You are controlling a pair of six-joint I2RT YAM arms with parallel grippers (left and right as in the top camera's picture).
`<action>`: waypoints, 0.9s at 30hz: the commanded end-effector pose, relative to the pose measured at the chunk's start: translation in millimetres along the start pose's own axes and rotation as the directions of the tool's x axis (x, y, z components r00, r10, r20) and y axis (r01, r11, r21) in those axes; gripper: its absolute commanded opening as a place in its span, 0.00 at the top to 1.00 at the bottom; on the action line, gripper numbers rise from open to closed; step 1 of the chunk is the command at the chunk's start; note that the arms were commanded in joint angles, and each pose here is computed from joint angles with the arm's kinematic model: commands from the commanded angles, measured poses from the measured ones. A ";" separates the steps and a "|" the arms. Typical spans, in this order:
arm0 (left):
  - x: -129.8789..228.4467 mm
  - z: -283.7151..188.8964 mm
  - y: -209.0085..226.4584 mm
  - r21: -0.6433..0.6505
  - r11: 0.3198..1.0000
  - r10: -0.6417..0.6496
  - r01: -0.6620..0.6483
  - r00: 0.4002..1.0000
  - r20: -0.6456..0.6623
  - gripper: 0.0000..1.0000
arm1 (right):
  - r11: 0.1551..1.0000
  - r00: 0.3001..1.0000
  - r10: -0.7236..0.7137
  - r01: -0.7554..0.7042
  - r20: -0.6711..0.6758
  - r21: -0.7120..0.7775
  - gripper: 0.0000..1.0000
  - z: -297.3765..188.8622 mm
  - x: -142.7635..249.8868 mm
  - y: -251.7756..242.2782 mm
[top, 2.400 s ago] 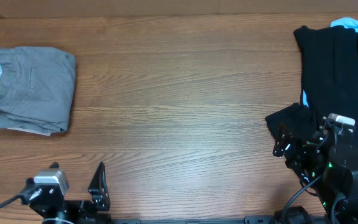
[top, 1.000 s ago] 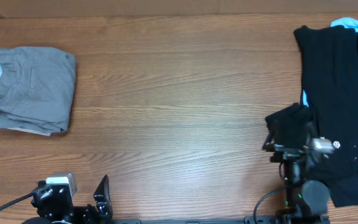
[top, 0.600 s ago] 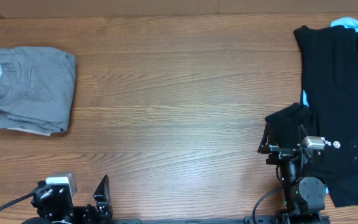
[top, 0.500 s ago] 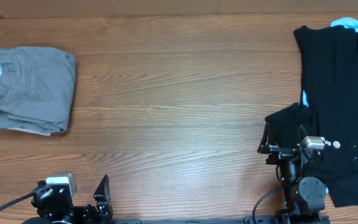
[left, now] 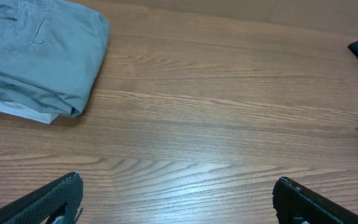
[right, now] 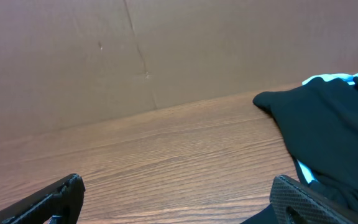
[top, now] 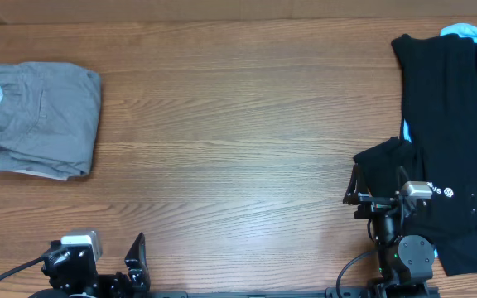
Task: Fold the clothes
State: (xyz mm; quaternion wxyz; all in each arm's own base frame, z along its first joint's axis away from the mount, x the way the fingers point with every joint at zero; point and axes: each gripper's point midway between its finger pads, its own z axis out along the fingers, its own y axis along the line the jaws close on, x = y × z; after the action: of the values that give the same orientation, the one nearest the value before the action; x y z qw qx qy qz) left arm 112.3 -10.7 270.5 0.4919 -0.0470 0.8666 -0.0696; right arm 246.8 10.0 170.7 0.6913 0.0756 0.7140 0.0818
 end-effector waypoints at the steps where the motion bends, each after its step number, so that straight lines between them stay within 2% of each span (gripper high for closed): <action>1: -1.7 -1.3 1.3 -0.007 1.000 -0.005 0.005 1.000 0.012 0.00 | 1.000 1.000 -0.006 0.006 0.005 0.005 0.00 0.0 0.6 -1.7; 7: -11.7 13.0 3.5 -0.021 1.000 0.004 -0.003 0.998 0.057 0.00 | 1.000 1.000 -0.006 0.006 0.005 0.005 0.00 0.0 0.6 -1.7; 11: -2.9 70.2 6.1 -0.018 1.000 0.026 -0.025 0.997 0.070 0.00 | 1.000 1.000 -0.006 0.006 0.005 0.005 0.00 0.0 0.6 -1.7; 15: -0.5 113.4 2.4 0.018 0.998 0.053 -0.057 0.981 0.189 0.00 | 1.000 1.000 -0.006 0.006 0.005 0.005 0.00 0.0 0.6 -1.7; 22: -9.3 148.4 -0.5 0.059 0.995 0.040 -0.076 0.882 0.469 0.00 | 1.000 1.000 -0.006 0.006 0.005 0.005 0.00 0.0 0.6 -1.7; 26: -8.9 152.9 -0.6 0.021 0.987 0.117 -0.160 0.800 0.589 0.00 | 1.000 1.000 -0.006 0.006 0.005 0.005 0.00 0.0 0.6 -1.7; 27: -5.4 154.7 0.1 0.009 0.984 0.138 -0.176 0.804 0.579 0.00 | 1.000 1.000 -0.006 0.006 0.005 0.005 0.00 0.0 0.6 -1.7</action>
State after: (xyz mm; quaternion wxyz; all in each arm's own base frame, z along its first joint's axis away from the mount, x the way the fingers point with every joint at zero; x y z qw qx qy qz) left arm 248.3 -21.8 207.6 0.7309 -0.0075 0.6785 -0.0730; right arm 246.8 10.0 170.6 0.6911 0.0756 0.7141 0.0818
